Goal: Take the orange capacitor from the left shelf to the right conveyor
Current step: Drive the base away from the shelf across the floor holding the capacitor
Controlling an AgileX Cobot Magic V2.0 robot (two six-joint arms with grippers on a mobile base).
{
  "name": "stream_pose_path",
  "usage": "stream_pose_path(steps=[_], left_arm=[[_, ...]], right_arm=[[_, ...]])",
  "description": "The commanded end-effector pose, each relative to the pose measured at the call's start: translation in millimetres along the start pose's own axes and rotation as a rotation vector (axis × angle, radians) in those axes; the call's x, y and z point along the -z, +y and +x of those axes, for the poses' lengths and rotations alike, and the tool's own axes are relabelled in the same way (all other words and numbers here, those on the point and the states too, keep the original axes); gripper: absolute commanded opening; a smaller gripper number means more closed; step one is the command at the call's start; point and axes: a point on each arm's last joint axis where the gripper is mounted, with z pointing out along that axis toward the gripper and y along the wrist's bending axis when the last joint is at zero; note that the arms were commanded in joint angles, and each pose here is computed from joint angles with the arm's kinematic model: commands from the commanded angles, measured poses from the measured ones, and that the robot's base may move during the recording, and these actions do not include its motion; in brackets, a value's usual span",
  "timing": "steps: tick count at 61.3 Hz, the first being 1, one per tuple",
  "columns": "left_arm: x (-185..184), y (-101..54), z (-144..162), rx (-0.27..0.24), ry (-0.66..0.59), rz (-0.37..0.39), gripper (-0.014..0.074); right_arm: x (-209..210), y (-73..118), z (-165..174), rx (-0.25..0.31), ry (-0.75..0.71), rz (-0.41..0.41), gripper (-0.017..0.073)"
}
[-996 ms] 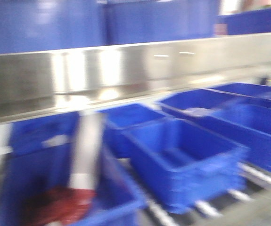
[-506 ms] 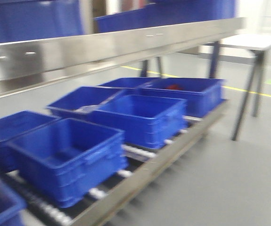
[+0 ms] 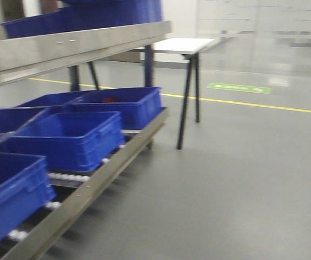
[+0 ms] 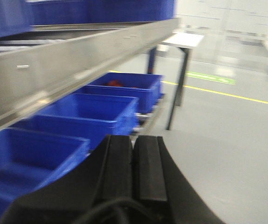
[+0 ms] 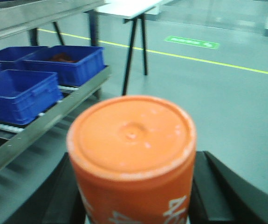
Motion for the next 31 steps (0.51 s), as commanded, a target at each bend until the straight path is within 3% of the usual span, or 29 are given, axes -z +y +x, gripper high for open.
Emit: stream_pose_path(steps=[1,31], left_arm=[[2.3,-0.9,-11.5,0.001,-0.115,0.009,-0.0105],[2.3,-0.9,-11.5,0.001,-0.115,0.009,-0.0105]], right_arm=[[5.3,0.3,-14.5,0.015,-0.113,0.000,0.0073],[5.3,0.3,-14.5,0.015,-0.113,0.000,0.0073]])
